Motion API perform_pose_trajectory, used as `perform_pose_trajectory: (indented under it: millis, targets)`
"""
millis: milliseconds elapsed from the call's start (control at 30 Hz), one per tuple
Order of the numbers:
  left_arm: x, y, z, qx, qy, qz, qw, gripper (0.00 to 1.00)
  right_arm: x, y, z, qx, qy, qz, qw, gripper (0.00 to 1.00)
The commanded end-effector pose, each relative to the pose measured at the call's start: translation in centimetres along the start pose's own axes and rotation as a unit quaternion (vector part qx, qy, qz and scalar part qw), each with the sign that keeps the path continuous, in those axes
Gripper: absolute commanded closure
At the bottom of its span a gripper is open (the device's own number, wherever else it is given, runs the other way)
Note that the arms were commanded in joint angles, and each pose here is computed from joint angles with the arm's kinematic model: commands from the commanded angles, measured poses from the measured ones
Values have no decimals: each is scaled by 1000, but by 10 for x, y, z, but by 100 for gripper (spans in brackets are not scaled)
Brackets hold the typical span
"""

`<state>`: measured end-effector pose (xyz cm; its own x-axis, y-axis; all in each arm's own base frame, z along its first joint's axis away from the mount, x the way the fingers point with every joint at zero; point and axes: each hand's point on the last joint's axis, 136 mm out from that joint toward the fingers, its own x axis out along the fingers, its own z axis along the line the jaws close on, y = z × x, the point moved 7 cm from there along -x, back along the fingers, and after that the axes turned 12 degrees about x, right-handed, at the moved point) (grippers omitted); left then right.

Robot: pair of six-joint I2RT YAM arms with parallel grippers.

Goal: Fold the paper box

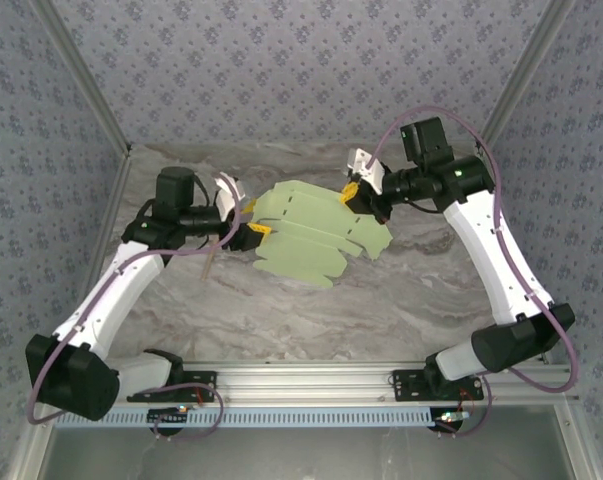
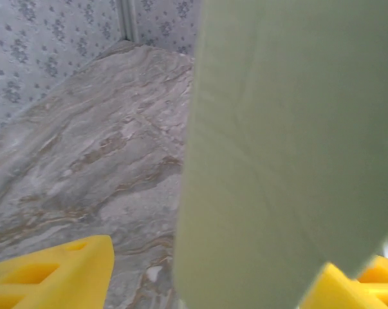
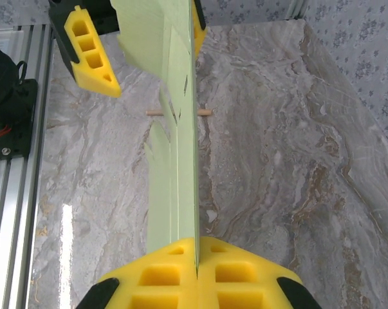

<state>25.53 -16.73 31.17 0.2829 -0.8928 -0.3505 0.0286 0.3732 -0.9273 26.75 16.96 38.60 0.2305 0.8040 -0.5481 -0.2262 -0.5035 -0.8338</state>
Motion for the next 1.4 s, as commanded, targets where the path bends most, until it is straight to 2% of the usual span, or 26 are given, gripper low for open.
perform_pose_trajectory:
  millis: [0,67,200,300,467,600,667,867,1000,1167,1367]
  targets:
    - [5,-11,-1,4,34,-44,998,30,-5,-4,3,6,-10,-23,1000,100]
    - [8,-8,1,-2,38,-41,998,35,-6,-5,4,2,-14,-27,1000,100]
    - [14,-8,3,-12,67,-46,997,58,-8,-7,3,-2,-17,-35,999,100]
    - [19,-8,2,-16,87,-42,995,71,-8,-8,3,-3,-21,-42,999,100]
    - [22,-11,2,-18,98,-40,994,80,-7,-7,3,-2,-23,-42,999,100]
    - [22,-12,2,-18,99,-40,994,94,-6,-5,2,0,-21,-42,999,100]
    - [21,-12,2,-20,95,-37,995,98,-6,-4,0,0,-9,-39,999,100]
    - [20,-20,9,-66,78,-35,994,100,3,0,-14,-17,90,-14,996,100]
    - [19,-24,14,-100,77,-22,992,100,12,2,-21,-53,168,-4,984,100]
    - [15,-25,20,-143,73,-10,987,100,25,9,-22,-144,262,3,954,100]
    - [9,-31,27,-173,60,-6,983,100,38,14,-18,-233,332,9,914,100]
